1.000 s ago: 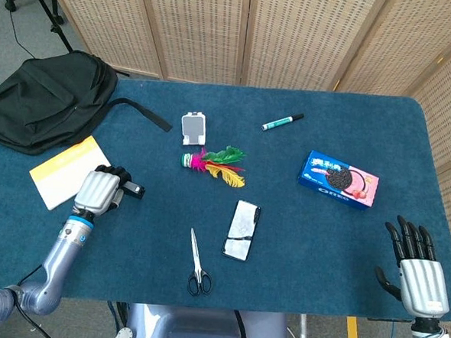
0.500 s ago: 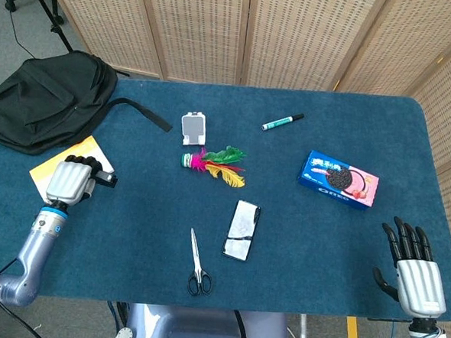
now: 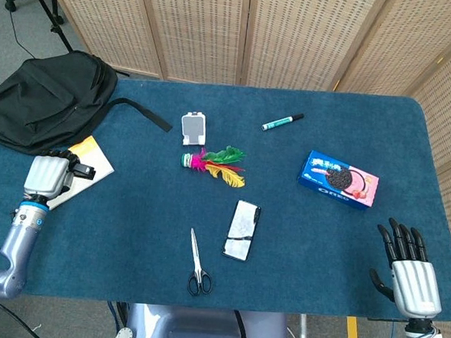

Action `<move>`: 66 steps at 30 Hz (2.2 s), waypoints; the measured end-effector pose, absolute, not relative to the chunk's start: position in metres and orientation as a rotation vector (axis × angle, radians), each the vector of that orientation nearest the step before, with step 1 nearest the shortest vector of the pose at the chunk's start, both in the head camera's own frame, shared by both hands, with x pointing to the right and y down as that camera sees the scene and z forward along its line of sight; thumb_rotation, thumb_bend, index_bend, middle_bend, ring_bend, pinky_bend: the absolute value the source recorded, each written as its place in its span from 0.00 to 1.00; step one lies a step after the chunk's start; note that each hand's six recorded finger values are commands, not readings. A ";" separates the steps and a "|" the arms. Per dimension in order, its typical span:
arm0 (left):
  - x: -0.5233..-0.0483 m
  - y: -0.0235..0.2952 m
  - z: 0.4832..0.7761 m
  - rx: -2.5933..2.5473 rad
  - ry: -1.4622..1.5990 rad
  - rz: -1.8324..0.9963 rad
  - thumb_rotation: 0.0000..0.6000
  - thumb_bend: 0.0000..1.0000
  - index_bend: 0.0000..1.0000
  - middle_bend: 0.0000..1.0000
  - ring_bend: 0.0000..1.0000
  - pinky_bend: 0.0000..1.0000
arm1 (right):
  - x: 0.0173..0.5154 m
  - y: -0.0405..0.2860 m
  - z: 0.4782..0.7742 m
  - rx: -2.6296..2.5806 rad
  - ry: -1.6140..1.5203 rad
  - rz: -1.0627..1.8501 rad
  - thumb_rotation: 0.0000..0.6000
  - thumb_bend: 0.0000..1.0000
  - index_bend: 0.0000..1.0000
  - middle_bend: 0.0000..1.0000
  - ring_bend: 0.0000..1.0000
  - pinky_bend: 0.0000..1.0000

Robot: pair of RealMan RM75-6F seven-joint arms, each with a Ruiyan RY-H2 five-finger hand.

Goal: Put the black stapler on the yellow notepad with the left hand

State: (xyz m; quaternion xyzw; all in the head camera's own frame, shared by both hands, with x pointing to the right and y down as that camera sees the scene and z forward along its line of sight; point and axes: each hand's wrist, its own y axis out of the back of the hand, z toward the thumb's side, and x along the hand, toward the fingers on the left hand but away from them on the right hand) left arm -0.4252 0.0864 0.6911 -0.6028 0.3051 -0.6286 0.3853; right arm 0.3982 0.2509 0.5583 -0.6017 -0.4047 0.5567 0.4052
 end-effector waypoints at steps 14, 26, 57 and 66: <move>-0.440 0.089 0.706 -1.506 0.753 -1.641 1.00 0.63 0.74 0.37 0.31 0.28 | 0.396 0.252 0.564 -1.515 -0.999 1.420 1.00 0.33 0.07 0.00 0.00 0.00; -0.465 0.093 0.715 -1.454 0.707 -1.698 1.00 0.63 0.74 0.37 0.31 0.28 | 0.395 0.253 0.566 -1.513 -0.991 1.422 1.00 0.33 0.07 0.00 0.00 0.00; -0.480 0.103 0.728 -1.480 0.667 -1.755 1.00 0.38 0.37 0.18 0.19 0.28 | 0.393 0.253 0.568 -1.508 -0.989 1.417 1.00 0.33 0.07 0.00 0.00 0.00; -0.482 0.100 0.720 -1.500 0.654 -1.763 1.00 0.17 0.33 0.15 0.16 0.28 | 0.393 0.252 0.567 -1.506 -0.998 1.408 1.00 0.33 0.07 0.00 0.00 0.00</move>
